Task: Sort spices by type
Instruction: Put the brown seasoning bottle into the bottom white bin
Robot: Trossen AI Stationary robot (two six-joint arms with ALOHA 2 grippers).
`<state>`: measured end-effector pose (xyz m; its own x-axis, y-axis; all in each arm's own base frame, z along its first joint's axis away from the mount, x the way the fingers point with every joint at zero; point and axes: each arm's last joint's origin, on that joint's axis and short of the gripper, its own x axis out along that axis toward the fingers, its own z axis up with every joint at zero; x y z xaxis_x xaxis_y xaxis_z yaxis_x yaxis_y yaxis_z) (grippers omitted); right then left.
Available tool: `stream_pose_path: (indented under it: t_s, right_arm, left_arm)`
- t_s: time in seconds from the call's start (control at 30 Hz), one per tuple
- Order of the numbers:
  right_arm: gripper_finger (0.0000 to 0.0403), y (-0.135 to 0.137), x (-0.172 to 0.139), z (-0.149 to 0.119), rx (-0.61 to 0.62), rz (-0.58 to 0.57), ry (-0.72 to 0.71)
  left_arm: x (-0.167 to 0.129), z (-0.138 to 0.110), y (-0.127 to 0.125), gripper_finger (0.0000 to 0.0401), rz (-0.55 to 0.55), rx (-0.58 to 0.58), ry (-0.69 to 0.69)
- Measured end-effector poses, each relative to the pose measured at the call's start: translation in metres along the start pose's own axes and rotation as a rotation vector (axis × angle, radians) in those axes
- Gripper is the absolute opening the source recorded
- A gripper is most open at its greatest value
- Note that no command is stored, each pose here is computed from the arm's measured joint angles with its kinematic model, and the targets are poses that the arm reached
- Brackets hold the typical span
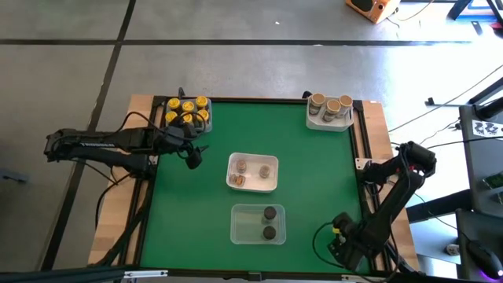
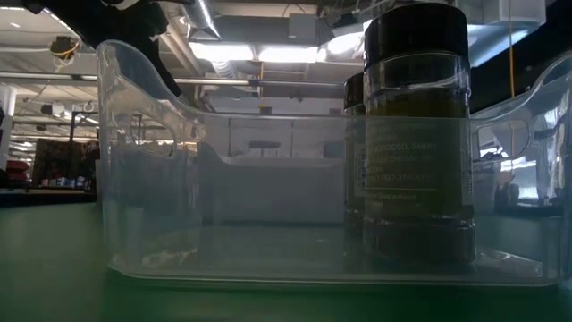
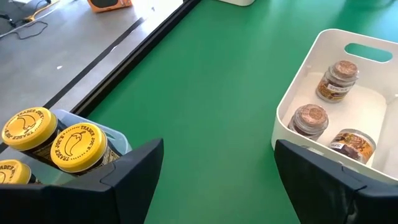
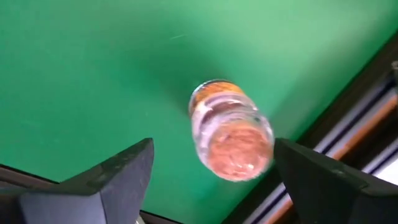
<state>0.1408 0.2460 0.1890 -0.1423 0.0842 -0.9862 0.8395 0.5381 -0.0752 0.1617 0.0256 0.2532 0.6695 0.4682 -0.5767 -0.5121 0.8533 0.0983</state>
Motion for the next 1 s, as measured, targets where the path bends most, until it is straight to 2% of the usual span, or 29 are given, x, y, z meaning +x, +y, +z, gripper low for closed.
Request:
stream_pose_path:
  t_s: [0.1,0.2,0.5,0.73,1.0]
  right_arm:
    - [0.0329,0.003,0.005,-0.001,-0.004,-0.001,0.003]
    - [0.0308,0.004,0.006,-0.001,-0.003,-0.007,0.007]
    - [0.0173,0.003,0.006,-0.001,-0.013,-0.010,-0.005]
    - [0.0172,0.005,0.005,0.005,-0.045,0.006,-0.046]
    - [0.0182,0.023,-0.011,0.032,-0.102,0.073,-0.147]
  left_arm:
    - [0.000,0.000,0.000,0.0306,0.000,0.000,0.000]
    - [0.000,0.000,0.000,0.0306,0.000,0.001,0.000]
    - [0.000,0.000,0.000,0.0306,0.000,0.001,0.000]
    - [0.000,0.000,0.000,0.0306,0.000,0.008,0.000]
    - [0.000,0.000,0.000,0.0306,0.000,0.009,0.000]
